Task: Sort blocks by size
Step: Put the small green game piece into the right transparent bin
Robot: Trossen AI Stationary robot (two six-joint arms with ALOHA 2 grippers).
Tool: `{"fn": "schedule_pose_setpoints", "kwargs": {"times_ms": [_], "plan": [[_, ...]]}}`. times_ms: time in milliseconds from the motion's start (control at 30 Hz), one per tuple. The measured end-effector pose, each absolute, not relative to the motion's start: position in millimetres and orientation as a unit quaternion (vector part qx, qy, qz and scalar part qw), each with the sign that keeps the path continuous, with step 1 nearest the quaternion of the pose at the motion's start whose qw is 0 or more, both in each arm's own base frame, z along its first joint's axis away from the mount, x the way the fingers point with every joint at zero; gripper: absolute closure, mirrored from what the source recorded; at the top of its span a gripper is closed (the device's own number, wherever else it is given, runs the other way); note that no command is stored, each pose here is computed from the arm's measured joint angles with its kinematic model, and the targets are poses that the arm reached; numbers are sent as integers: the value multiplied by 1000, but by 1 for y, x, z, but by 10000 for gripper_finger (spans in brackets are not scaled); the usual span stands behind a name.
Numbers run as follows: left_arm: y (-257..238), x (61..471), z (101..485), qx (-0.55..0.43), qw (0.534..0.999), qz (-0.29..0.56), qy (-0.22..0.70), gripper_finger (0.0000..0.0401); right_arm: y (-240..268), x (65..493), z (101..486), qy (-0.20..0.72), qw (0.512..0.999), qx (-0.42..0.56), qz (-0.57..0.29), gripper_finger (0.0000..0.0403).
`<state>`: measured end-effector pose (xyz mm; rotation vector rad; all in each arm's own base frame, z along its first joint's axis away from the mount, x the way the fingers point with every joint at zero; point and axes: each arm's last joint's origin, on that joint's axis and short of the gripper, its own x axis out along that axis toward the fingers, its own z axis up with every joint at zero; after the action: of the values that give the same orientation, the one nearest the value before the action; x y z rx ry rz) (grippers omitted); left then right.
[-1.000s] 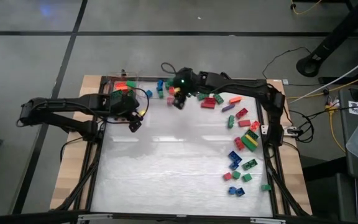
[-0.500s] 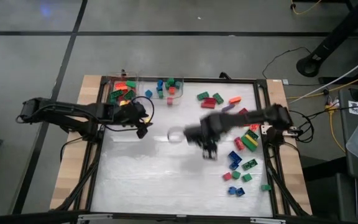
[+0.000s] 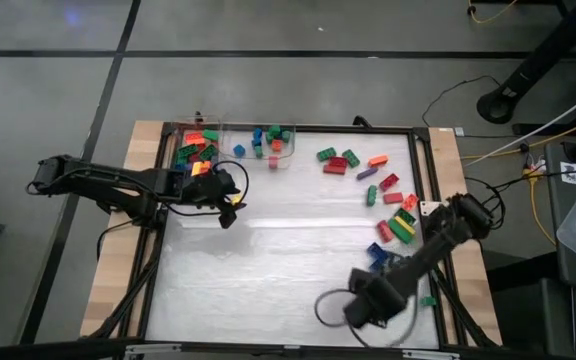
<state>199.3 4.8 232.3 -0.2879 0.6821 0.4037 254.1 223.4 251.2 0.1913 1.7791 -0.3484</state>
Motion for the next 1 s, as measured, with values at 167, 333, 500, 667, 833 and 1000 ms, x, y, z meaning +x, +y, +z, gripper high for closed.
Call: {"fn": "schedule_pose_setpoints", "kwargs": {"times_ms": [167,333,500,667,833,1000], "plan": [[4,199,232,-145,912,196,330,178,250,224,246,779,596,86,-178,213],[4,199,232,-151,911,198,329,178,261,195,227,783,582,56,-214,213],[4,199,232,-162,909,202,326,178,263,171,205,828,513,50,-222,213],[4,199,232,-162,909,202,326,178,274,159,191,849,500,56,-158,213],[4,199,232,-162,909,202,326,178,283,149,182,848,515,45,-113,213],[4,199,232,-162,909,202,326,178,278,142,173,848,511,34,-138,213]]}}
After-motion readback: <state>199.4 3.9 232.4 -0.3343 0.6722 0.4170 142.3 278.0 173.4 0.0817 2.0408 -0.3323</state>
